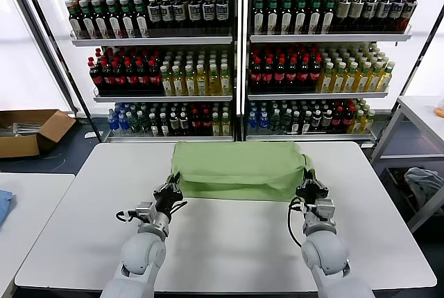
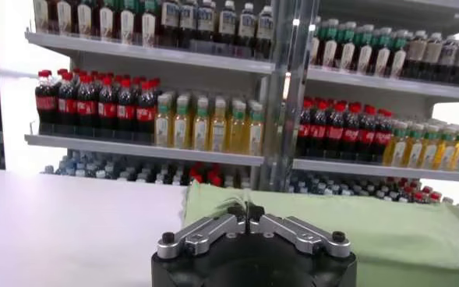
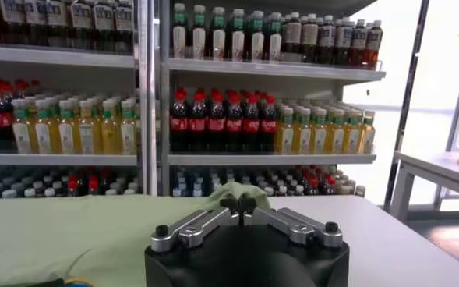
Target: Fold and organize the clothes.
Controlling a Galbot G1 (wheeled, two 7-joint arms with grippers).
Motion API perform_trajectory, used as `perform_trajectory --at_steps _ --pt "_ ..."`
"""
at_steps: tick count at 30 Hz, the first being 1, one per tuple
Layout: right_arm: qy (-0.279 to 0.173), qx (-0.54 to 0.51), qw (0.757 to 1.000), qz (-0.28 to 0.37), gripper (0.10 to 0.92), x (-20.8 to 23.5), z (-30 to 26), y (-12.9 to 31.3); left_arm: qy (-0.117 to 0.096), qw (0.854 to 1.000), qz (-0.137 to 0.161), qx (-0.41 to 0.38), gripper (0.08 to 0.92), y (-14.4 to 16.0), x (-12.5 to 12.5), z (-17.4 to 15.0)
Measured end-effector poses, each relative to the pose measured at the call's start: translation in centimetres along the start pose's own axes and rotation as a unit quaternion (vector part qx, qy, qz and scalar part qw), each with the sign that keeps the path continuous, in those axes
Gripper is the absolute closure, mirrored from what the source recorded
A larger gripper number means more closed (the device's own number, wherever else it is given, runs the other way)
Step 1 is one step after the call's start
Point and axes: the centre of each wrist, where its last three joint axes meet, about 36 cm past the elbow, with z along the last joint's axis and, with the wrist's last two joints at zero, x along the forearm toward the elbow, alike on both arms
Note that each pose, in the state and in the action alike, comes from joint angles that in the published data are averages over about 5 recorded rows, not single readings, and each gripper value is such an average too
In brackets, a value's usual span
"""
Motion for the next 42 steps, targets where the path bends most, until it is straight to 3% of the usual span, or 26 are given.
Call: perform_trajectory --at_steps 7,12,22,32,36,42 --pt "0.015 0.016 1.000 -0.006 0.910 -3.3 0.2 0.6 0.018 1.000 -0.006 0.000 0.916 0.2 -2.0 0.6" --pt "0.028 0.014 0.999 -0.012 0.811 -5.0 0.2 0.7 0.024 1.000 -0.013 -0.002 0.886 0.2 -2.8 0.8" --pt "0.037 -0.047 0.998 -0.026 0.526 -5.5 -1.0 1.9 0.034 0.999 -0.036 -0.014 0.609 0.6 -2.5 0.5" --pt "0.055 -0.065 0.996 0.011 0.247 -4.4 -2.0 1.6 0.039 0.998 -0.036 -0.026 0.315 0.2 -0.8 0.5" --pt "0.059 -0.063 0.996 0.020 0.204 -3.1 -2.0 1.0 0.042 0.998 -0.038 -0.032 0.214 0.2 0.0 0.5" --pt "0.069 -0.051 0.996 0.032 0.200 -0.6 -1.4 0.0 0.047 0.997 -0.039 -0.041 0.178 0.2 1.1 0.6"
